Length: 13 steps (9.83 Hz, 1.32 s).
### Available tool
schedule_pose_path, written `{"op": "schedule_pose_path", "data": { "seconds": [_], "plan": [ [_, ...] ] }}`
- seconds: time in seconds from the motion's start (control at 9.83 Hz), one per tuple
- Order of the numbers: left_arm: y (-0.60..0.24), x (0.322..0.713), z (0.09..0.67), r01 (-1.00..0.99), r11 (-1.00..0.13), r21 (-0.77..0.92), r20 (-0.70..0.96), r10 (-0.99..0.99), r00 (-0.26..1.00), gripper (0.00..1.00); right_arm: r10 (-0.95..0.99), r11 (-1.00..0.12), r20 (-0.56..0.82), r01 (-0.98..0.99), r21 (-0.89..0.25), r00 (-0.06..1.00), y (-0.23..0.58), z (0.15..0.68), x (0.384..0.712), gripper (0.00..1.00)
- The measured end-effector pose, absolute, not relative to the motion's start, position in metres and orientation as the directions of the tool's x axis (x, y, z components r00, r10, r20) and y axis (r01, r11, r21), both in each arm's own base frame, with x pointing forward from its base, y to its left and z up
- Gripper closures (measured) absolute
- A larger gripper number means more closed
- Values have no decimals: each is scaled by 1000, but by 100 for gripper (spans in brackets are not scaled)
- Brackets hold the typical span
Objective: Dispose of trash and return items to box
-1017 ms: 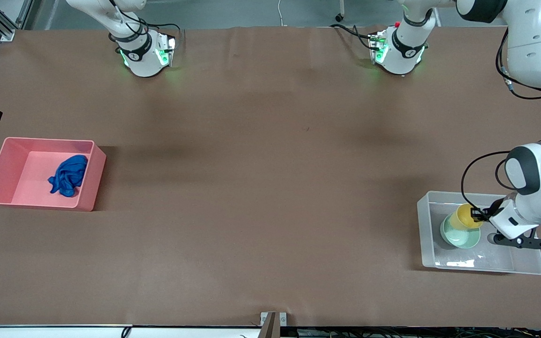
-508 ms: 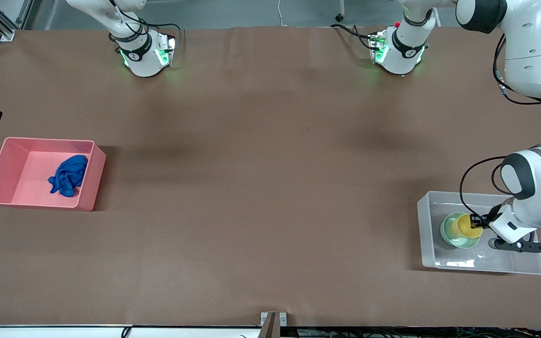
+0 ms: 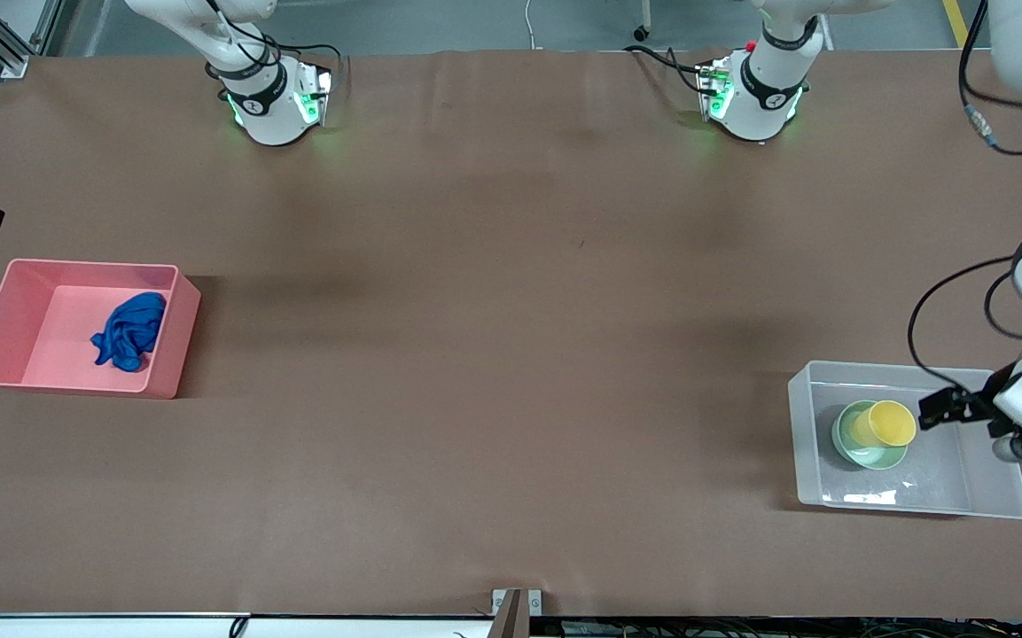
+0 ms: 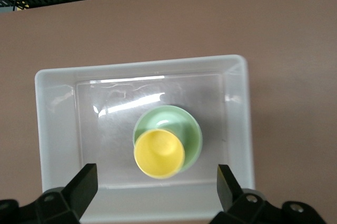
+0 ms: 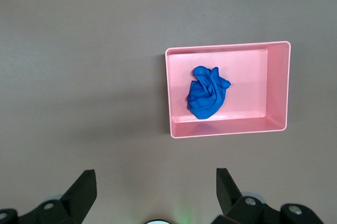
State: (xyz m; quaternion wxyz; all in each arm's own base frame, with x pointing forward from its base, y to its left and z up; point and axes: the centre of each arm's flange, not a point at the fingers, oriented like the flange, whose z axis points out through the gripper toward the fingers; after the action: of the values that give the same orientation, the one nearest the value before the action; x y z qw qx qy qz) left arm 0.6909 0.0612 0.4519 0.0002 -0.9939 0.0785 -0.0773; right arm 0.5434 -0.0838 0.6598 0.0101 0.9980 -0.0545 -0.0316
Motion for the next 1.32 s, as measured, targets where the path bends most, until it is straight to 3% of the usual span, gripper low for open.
{"op": "schedule_pose_path", "data": {
  "seconds": [0.31,0.61,0.92,1.32],
  "plan": [
    [28,625,550,-131,-991,3,152,-129,980,0,-110,-994,-62,-109,24,992,-84,660,543,0],
    [-35,554,611,-116,-993,11,125,-114,986,0,-109,-994,-62,-108,24,992,-84,660,543,0],
    [-38,542,654,-116,-993,13,104,-114,988,0,-105,-994,-59,-104,23,993,-84,660,544,0],
    [-38,554,644,-24,-999,22,40,-24,999,0,-104,-994,-59,-102,23,993,-84,660,544,0]
  ]
}}
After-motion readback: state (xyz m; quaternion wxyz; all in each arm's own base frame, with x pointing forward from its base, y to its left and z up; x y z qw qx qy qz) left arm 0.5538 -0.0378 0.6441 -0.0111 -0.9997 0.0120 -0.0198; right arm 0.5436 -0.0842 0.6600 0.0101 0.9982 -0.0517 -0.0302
